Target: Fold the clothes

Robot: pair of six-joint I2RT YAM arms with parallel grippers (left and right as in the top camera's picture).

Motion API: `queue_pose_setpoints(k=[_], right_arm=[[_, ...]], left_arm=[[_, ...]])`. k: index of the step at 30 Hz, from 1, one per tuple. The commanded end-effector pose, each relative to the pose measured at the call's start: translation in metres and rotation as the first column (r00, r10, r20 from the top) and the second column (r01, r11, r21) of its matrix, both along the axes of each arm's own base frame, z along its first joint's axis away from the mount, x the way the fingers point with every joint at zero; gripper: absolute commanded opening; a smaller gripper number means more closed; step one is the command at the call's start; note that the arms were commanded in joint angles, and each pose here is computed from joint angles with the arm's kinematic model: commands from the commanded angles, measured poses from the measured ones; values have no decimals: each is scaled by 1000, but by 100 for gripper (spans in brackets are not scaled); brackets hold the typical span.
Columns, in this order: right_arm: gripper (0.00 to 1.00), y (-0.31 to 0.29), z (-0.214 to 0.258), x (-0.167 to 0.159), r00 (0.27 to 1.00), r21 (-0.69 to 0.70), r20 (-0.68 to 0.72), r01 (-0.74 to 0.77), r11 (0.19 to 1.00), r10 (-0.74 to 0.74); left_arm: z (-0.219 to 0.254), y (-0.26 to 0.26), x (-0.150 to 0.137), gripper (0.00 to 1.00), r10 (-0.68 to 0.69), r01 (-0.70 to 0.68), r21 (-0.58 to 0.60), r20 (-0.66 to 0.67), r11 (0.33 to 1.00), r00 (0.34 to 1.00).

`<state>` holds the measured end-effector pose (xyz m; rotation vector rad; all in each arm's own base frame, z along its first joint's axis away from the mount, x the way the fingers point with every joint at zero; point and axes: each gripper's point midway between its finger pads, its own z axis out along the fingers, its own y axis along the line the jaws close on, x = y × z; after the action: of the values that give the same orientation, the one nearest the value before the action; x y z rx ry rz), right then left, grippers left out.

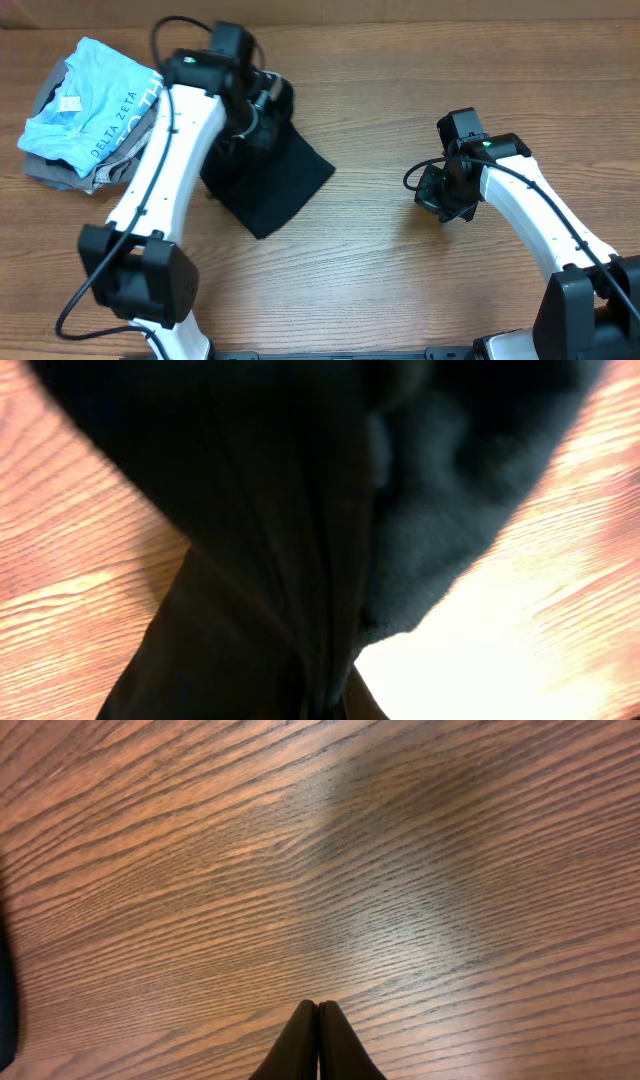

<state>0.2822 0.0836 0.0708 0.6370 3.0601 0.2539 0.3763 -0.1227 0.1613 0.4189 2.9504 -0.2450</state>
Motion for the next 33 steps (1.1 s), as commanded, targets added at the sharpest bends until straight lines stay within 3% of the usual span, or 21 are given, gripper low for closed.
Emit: queue_pose_setpoints(k=[1,7,14,16,19,21,24,27,31,33], right_arm=[[4,0,9,7,999,0,38,-5,1000,5],[4,0,9,7,999,-1,41,-19,1000,19],[4,-3,9,7,999,-16,43,-21,1000,21],[4,-3,9,7,999,-16,45,-21,1000,21],[4,-3,9,8,999,-15,47,-21,1000,21],[5,-2,9,10,998,-14,54,-21,1000,22],[5,-2,9,12,998,-10,62,-22,1000,22],[5,24,16,18,984,117,117,-144,983,131],[15,85,47,29,904,383,318,-399,833,287],[16,104,59,37,866,419,402,-463,781,297]], left_arm=[[-27,-5,-5,4,4,1,85,-55,996,998],[-62,-30,-15,6,-17,34,109,-157,993,988],[-77,-53,-44,36,-35,72,133,-264,989,964],[-76,-55,-52,38,-33,77,143,-285,987,958],[-71,-55,-65,37,-32,86,151,-329,985,944],[-58,-52,-72,27,-26,90,163,-355,983,934],[-30,-43,-61,26,7,50,187,-295,981,956],[3,-28,-34,38,37,-4,205,-158,979,987],[16,-5,-9,39,78,-61,185,-83,981,994],[8,0,-7,30,87,-70,144,-114,987,990]])
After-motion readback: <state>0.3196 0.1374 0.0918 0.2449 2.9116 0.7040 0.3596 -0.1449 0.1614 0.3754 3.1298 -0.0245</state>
